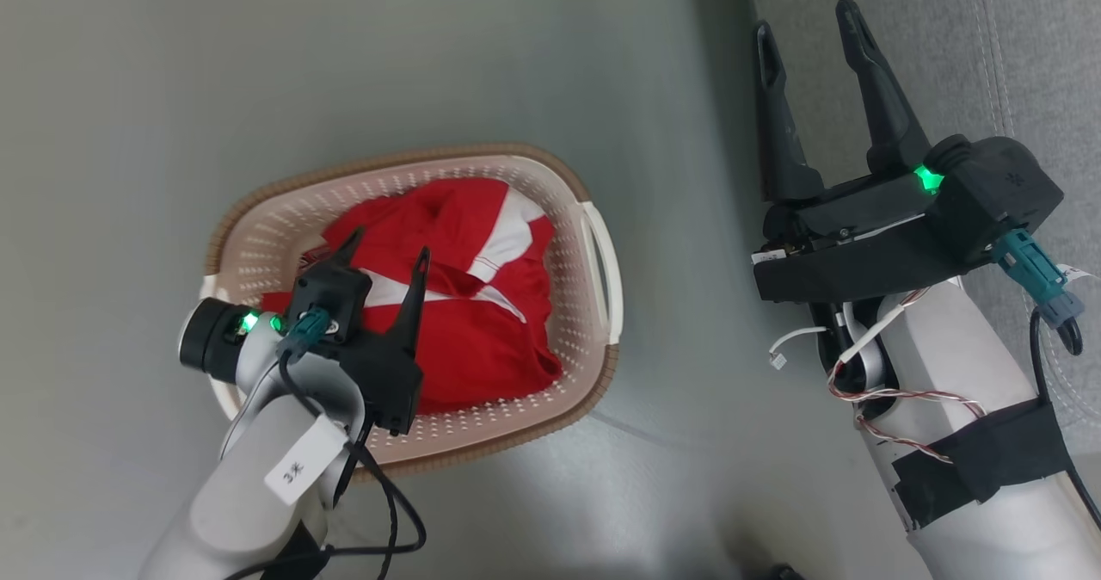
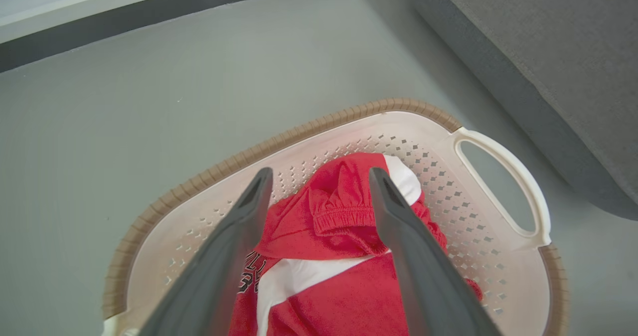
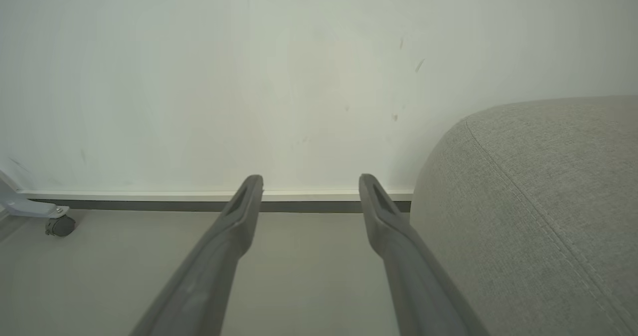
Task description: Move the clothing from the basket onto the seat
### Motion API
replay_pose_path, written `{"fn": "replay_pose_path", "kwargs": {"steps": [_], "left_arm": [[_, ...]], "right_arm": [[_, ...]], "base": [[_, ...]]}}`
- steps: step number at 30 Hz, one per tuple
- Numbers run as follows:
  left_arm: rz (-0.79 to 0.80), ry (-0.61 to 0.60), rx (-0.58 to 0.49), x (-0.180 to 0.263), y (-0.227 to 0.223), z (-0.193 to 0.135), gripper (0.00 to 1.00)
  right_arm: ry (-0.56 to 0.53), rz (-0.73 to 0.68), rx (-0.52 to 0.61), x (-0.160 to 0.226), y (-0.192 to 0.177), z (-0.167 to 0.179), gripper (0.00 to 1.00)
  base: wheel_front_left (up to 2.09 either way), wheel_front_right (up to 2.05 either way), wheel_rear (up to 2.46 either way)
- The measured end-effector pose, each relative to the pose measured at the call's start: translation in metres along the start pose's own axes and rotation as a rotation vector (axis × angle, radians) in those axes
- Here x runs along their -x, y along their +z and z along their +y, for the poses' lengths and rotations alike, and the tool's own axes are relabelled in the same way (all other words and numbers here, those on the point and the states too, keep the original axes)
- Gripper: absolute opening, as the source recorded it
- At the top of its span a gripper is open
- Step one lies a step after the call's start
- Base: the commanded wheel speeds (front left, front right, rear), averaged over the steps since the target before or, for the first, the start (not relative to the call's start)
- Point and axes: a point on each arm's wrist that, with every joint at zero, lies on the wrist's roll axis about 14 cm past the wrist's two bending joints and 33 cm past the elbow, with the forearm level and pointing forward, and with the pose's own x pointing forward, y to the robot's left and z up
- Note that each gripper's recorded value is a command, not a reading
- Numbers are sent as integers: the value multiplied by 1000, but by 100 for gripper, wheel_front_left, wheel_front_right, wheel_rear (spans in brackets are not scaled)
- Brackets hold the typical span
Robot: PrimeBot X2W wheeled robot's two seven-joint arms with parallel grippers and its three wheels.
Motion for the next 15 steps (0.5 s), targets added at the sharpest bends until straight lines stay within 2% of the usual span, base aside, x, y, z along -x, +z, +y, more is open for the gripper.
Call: {"fn": "replay_pose_path", "kwargs": {"steps": [7,15], "left_arm": [[63,-60,-13,-24,-19,-11,100],[151,-73,-13,-41,-49,-7,100]], "right_arm": [[-26,44,9,4,-20,-11,100],[-28,70,12,3,-34,-13,100]], "base": [[0,0,0],[0,0,0]]}}
